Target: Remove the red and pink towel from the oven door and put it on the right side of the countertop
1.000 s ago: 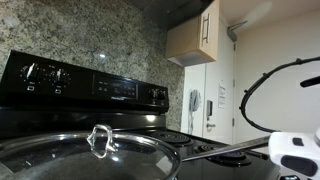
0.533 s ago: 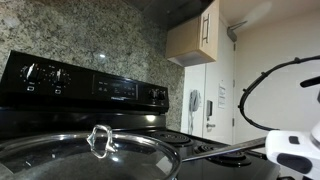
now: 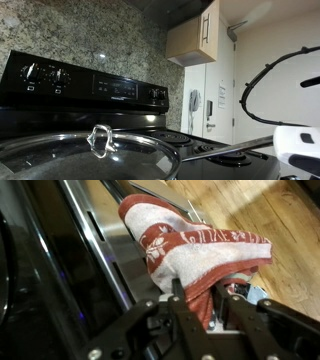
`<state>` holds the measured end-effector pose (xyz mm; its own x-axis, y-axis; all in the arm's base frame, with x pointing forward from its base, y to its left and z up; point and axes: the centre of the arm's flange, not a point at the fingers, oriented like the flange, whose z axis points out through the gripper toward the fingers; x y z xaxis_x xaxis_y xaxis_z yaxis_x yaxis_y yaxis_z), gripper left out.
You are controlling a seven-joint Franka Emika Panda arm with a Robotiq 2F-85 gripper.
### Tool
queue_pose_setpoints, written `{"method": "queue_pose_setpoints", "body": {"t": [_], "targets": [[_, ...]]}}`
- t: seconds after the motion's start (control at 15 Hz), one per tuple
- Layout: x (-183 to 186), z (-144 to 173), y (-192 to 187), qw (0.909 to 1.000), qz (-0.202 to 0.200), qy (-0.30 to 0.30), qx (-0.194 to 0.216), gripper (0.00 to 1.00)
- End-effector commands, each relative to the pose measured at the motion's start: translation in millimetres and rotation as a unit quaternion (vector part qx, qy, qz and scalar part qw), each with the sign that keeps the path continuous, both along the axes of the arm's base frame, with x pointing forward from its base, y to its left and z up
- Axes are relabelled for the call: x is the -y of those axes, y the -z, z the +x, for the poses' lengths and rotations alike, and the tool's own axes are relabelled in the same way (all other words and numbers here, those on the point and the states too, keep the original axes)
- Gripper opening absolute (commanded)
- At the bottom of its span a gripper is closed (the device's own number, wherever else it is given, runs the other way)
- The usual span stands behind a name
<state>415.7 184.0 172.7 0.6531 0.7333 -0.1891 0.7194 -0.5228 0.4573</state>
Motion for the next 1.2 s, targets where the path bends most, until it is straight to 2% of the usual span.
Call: {"method": "queue_pose_setpoints", "body": {"t": [0.0, 0.2, 0.47, 0.53, 0.6, 0.93, 1.0, 1.07, 1.13], "targets": [[-15.9, -35.9, -7.2, 0.9990, -0.035, 0.005, 0.027, 0.02], [-26.3, -59.9, -13.6, 0.9973, -0.061, 0.003, 0.042, 0.02], [-22.0, -59.2, -3.7, 0.9982, -0.052, -0.004, 0.028, 0.02], [-17.0, -55.5, -2.0, 0.9989, -0.039, 0.000, 0.025, 0.34], [-12.2, -52.5, -1.1, 0.9990, -0.037, 0.002, 0.026, 0.35], [7.9, -39.1, 0.8, 0.9990, -0.031, 0.030, 0.015, 0.70], [11.6, -37.2, 1.5, 0.9988, -0.031, 0.036, 0.016, 0.29], [13.6, -35.7, 2.0, 0.9987, -0.033, 0.034, 0.017, 0.34], [15.0, -34.6, 2.5, 0.9986, -0.035, 0.035, 0.018, 0.33]]}}
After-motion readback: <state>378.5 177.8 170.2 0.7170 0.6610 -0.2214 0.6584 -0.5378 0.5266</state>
